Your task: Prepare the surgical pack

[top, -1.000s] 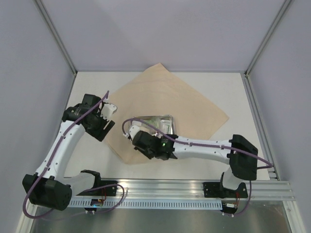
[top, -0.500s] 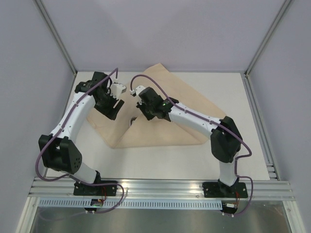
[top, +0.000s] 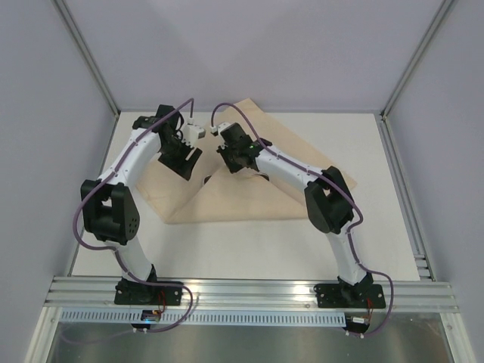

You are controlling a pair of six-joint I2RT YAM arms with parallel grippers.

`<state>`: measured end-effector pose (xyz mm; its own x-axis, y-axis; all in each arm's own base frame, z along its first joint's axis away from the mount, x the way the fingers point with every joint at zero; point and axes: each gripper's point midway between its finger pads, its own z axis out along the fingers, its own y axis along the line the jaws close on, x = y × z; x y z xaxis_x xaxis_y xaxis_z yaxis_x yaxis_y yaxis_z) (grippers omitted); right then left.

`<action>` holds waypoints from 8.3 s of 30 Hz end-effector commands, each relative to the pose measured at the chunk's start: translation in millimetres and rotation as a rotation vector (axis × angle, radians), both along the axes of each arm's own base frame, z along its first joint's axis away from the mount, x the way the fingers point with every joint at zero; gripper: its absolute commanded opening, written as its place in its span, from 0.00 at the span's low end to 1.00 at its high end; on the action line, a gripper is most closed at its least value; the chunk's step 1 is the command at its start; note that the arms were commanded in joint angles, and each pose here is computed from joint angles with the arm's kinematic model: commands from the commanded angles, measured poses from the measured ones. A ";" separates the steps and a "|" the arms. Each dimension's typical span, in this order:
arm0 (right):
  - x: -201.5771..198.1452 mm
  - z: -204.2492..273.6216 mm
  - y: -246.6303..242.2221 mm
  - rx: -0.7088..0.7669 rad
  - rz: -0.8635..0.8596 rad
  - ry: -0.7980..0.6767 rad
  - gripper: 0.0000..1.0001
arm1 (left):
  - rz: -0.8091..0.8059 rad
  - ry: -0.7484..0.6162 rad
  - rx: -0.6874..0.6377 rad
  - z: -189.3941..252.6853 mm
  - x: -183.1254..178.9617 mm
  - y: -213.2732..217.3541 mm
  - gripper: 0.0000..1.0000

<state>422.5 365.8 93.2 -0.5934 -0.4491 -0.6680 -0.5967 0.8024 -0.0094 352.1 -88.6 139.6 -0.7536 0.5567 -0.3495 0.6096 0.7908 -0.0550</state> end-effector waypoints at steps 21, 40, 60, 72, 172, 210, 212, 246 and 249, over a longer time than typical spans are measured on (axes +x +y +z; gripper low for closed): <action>87.0 -11.2 -23.9 0.197 -0.226 0.094 0.75 | -0.088 0.024 -0.050 -27.7 43.2 -40.9 0.74; -9.7 71.9 -147.7 0.201 -0.437 0.097 0.67 | -0.140 0.154 -0.134 -8.0 -38.0 -40.8 0.69; -50.3 -20.5 -160.7 0.291 -0.022 0.440 0.61 | -0.246 0.140 -0.294 -47.7 8.7 -54.8 0.76; -43.5 -41.0 -167.4 0.402 -0.036 0.549 0.37 | -0.277 0.247 -0.347 -66.7 -3.3 -61.7 0.57; -79.5 4.3 -205.0 0.157 -0.647 0.257 0.05 | 0.049 0.131 -0.022 -52.9 -14.3 -3.8 0.52; -92.1 9.8 -237.1 0.146 -0.706 0.212 0.10 | 0.309 0.157 -0.037 -63.1 -43.3 84.3 0.53; -96.6 -12.4 -235.4 0.143 -0.718 0.256 0.09 | 0.314 0.197 -0.033 -80.3 -45.3 83.8 0.53; -91.6 -20.2 -240.5 0.067 -0.702 0.271 0.12 | 0.640 0.072 0.019 -47.3 42.3 215.3 0.76; -92.7 -20.8 -242.1 0.056 -0.707 0.276 0.12 | 0.686 0.098 -0.004 -65.9 54.9 230.1 0.79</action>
<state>319.2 126.1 52.1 -0.9005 0.1272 -0.4158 0.0834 0.9890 0.1219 398.1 130.5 69.8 -0.9661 -0.0023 -0.2582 0.0171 0.9972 -0.0727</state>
